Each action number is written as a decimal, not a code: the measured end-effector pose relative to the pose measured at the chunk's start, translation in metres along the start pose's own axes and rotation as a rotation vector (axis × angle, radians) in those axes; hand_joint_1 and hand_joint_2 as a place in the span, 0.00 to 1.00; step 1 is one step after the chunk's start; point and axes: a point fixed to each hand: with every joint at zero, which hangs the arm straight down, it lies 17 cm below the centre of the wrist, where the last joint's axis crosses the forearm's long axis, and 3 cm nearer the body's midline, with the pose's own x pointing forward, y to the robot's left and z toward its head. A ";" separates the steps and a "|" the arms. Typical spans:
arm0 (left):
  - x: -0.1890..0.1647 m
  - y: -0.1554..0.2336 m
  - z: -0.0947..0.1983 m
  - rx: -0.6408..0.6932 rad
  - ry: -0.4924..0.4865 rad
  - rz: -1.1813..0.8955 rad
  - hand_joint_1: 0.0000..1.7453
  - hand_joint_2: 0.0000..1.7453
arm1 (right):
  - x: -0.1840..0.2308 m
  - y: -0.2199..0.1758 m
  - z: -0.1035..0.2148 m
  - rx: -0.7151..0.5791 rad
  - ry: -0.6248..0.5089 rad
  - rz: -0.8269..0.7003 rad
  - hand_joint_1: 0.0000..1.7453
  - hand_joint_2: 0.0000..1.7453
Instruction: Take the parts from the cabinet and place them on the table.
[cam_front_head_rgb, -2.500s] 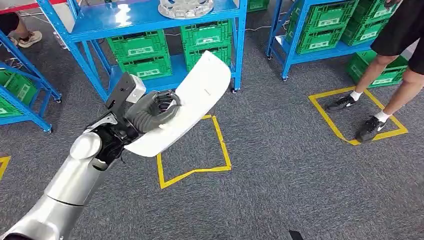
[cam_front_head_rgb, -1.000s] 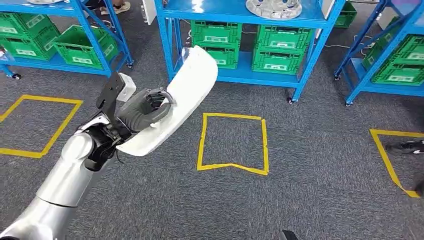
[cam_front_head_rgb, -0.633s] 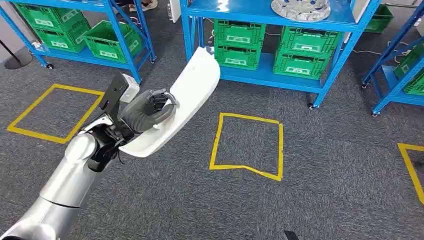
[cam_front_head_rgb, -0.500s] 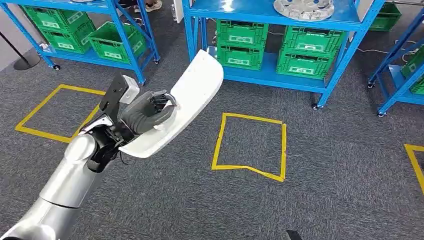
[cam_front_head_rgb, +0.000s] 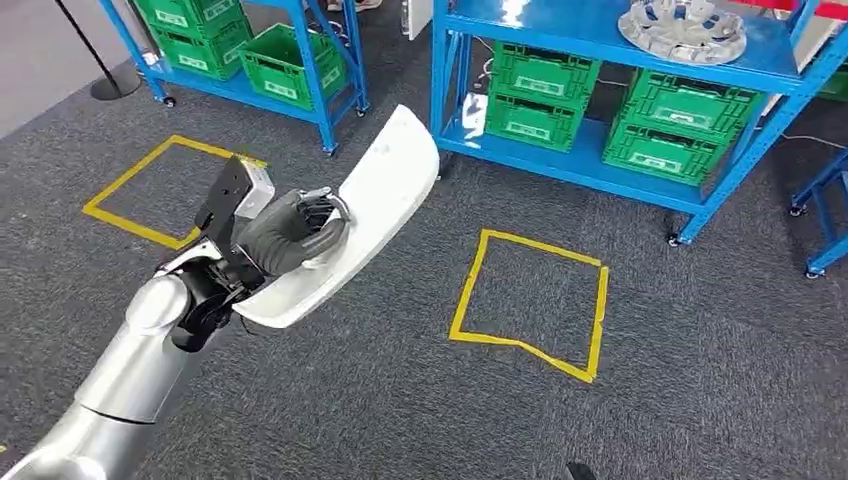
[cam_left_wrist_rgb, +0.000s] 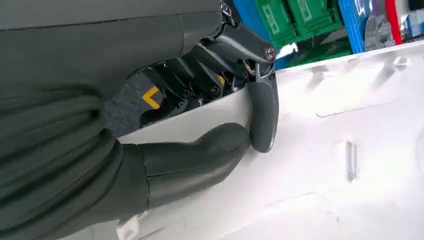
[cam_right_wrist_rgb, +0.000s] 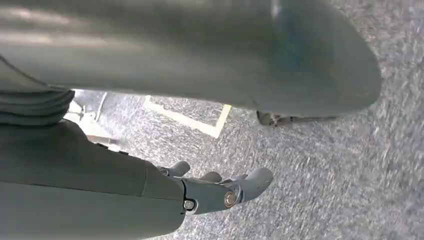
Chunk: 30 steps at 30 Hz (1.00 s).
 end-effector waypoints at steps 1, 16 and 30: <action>-0.001 -0.001 0.000 -0.002 0.000 0.003 1.00 1.00 | -0.001 0.000 0.000 -0.001 0.002 0.000 0.00 0.00; -0.009 -0.010 -0.001 -0.007 0.009 0.020 1.00 1.00 | -0.002 0.002 0.000 -0.002 -0.001 -0.004 0.00 0.00; -0.011 -0.013 0.000 -0.008 0.014 0.012 1.00 1.00 | -0.002 0.002 0.000 0.000 0.000 -0.001 0.00 0.00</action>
